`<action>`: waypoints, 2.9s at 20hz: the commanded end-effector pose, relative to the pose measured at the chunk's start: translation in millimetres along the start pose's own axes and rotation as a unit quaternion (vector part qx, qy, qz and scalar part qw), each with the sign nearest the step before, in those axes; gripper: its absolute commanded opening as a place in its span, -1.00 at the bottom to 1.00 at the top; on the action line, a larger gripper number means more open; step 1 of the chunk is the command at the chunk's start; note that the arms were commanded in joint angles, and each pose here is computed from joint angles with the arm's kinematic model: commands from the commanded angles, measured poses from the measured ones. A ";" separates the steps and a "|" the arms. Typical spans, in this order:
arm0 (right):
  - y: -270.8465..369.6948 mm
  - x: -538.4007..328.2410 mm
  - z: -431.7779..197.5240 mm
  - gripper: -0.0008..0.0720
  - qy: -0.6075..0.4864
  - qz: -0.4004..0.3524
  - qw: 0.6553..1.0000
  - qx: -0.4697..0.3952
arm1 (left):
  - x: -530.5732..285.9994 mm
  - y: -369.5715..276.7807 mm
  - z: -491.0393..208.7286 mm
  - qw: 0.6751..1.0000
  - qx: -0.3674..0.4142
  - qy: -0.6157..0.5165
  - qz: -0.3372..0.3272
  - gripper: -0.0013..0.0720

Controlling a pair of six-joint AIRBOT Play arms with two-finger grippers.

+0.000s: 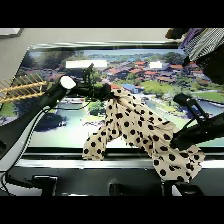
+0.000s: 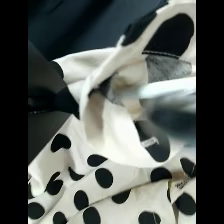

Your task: Fold the clothes and pants, and hang the long-sleeved shirts on hangers.

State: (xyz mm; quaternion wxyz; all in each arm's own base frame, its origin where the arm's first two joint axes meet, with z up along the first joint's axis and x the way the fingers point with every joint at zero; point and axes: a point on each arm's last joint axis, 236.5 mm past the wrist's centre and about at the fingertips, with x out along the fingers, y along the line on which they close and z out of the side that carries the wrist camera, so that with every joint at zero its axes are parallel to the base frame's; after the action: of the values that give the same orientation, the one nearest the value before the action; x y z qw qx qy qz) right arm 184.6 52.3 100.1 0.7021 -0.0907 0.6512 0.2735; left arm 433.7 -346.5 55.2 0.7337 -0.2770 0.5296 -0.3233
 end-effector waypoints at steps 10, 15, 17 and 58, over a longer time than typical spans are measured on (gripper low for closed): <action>-16.7 3.0 12.2 -0.92 -0.016 -0.027 1.000 0.001 | -6.8 -0.7 -11.9 1.000 -0.001 0.029 -0.002 -0.90; -7.3 3.3 -0.7 -0.92 0.011 -0.007 1.000 -0.001 | -9.5 3.9 6.5 1.000 -0.005 -0.006 0.001 -0.90; -9.5 3.5 3.7 -0.92 0.002 -0.011 1.000 -0.004 | -10.6 3.5 12.6 1.000 -0.013 -0.017 -0.003 -0.90; 63.6 39.4 169.4 -0.92 -0.206 -0.058 0.965 -0.148 | -73.2 -12.6 -80.3 0.991 0.100 0.052 0.072 -0.30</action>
State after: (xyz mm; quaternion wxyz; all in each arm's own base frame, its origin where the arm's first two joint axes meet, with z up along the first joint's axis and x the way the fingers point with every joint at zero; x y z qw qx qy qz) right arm 302.7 184.5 96.6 0.8148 -0.1711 0.4485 0.3250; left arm 348.8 -310.1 93.5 0.7429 -0.1562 0.5523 -0.3445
